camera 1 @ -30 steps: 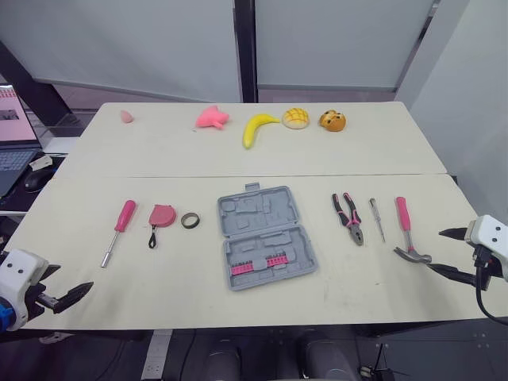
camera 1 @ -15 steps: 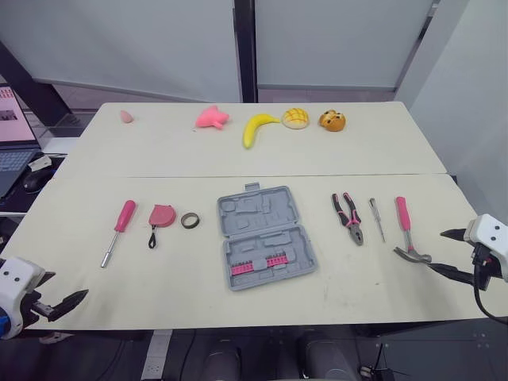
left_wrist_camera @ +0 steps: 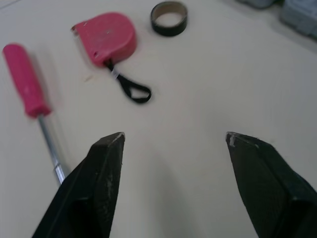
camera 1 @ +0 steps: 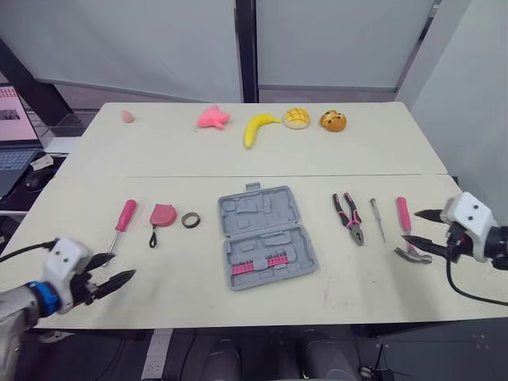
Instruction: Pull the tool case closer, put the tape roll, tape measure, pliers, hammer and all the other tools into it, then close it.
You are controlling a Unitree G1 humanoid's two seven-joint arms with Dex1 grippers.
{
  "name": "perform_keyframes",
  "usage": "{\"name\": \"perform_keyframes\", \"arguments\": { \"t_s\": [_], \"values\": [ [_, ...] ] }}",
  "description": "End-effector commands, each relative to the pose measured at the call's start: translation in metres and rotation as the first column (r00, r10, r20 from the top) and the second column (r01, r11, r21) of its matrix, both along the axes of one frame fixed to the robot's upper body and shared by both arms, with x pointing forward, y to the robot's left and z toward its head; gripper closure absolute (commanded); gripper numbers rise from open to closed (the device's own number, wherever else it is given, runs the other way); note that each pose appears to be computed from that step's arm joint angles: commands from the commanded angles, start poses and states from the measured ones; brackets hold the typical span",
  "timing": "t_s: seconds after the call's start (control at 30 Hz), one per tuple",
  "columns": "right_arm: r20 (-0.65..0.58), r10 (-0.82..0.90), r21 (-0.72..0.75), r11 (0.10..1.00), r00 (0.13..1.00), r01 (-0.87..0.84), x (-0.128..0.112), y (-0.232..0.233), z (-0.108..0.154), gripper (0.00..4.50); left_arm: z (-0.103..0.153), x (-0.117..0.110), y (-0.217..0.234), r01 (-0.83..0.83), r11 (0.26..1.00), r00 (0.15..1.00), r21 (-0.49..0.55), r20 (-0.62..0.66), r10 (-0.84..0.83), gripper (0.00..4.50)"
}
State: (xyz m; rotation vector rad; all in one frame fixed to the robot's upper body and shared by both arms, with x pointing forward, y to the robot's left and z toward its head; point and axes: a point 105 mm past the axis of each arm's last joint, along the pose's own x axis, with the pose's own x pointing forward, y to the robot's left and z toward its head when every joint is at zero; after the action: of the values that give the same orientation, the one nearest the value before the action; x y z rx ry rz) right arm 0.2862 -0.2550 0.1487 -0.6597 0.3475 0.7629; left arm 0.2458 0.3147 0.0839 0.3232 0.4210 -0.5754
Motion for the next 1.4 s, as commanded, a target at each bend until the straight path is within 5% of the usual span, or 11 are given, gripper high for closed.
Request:
{"name": "perform_keyframes", "arguments": {
  "t_s": [0.03, 0.27, 0.43, 0.93, 1.4],
  "values": [
    [-0.012, -0.006, 0.005, 1.000, 1.000, 0.006, 0.005, 0.014, 0.004, 2.44, 0.002, 0.014, -0.023, 0.082, 0.997, 0.996, 0.014, 0.028, -0.082, 2.46],
    [0.040, -0.040, 0.108, 0.994, 0.998, 0.035, -0.008, 0.017, 0.004, 3.76, -0.006, 0.032, -0.047, 0.138, 0.990, 0.989, -0.002, 0.056, -0.137, 4.50],
    [0.072, 0.019, 0.090, 0.996, 0.997, -0.025, -0.008, 0.043, 0.004, 4.49, -0.010, 0.038, -0.054, 0.140, 0.990, 0.988, -0.009, 0.062, -0.139, 4.50],
    [-0.025, -0.004, -0.062, 0.998, 1.000, 0.002, 0.065, 0.113, -0.040, 4.49, -0.021, 0.057, -0.079, 0.221, 0.975, 0.975, 0.008, 0.029, -0.221, 4.50],
    [-0.112, 0.111, -0.065, 0.991, 0.987, -0.119, 0.094, 0.151, -0.068, 4.49, -0.036, 0.069, -0.100, 0.303, 0.953, 0.953, -0.005, -0.022, -0.303, 4.50]
  ]
}}
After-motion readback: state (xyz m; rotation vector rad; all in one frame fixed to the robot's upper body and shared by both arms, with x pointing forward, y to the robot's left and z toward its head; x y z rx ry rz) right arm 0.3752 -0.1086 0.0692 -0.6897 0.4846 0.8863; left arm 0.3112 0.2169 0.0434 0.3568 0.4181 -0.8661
